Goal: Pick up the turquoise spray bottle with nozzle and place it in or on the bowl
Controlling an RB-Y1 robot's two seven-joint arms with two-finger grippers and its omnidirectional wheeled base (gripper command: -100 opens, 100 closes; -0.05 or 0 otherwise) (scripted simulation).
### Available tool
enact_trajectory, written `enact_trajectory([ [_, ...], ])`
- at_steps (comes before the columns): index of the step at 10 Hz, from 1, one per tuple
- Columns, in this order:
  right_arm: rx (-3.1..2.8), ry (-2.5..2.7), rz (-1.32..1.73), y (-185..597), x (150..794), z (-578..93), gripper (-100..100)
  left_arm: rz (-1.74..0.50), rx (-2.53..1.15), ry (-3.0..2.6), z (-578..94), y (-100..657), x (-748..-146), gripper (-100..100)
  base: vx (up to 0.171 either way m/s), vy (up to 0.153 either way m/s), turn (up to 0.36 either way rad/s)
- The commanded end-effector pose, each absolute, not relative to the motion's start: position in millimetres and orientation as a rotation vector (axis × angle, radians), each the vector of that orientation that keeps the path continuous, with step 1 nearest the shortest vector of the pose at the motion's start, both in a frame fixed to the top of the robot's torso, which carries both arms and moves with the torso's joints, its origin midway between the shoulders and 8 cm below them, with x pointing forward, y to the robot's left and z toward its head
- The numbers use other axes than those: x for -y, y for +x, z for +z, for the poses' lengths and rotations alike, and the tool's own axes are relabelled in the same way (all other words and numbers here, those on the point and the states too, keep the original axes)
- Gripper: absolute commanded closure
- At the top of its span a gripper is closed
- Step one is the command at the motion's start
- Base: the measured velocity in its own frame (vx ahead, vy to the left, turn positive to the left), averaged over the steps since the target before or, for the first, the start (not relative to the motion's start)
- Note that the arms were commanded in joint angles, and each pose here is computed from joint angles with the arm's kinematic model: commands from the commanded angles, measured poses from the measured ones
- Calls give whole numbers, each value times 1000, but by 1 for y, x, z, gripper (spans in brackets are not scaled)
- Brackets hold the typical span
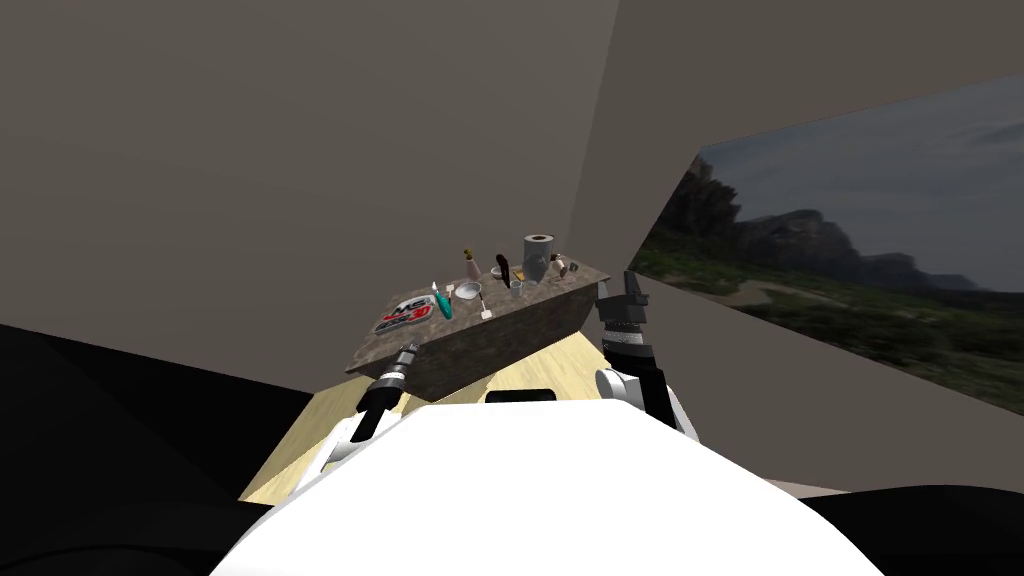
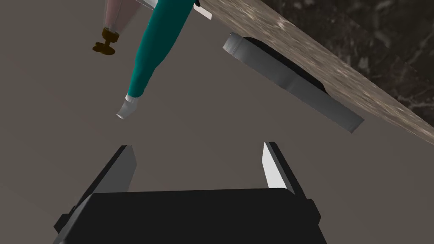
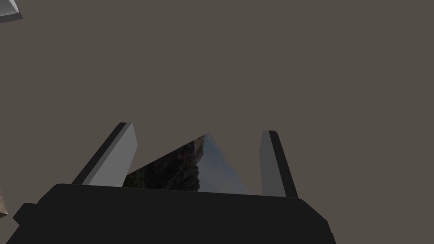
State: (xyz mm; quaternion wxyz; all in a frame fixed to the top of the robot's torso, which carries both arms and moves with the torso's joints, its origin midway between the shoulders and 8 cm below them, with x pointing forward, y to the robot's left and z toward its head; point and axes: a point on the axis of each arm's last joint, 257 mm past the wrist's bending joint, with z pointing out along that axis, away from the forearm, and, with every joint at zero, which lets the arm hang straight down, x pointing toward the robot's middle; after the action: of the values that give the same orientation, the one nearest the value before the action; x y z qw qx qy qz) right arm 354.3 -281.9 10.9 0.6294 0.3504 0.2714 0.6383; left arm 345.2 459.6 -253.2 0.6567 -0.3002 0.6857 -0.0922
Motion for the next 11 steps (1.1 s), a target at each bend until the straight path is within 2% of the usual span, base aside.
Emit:
enact_trajectory([
  [1,-622,803,1462,354,282,11,0,-135,-1588,-642,-259,345,-472,-100,145,-97,-10],
  [9,-622,803,1462,354,282,11,0,179,-1696,-413,-255,347,-527,-100,183,-103,-6],
  [11,-622,802,1462,354,282,11,0,257,-1715,-356,-250,347,-542,-100,146,-60,-3],
])
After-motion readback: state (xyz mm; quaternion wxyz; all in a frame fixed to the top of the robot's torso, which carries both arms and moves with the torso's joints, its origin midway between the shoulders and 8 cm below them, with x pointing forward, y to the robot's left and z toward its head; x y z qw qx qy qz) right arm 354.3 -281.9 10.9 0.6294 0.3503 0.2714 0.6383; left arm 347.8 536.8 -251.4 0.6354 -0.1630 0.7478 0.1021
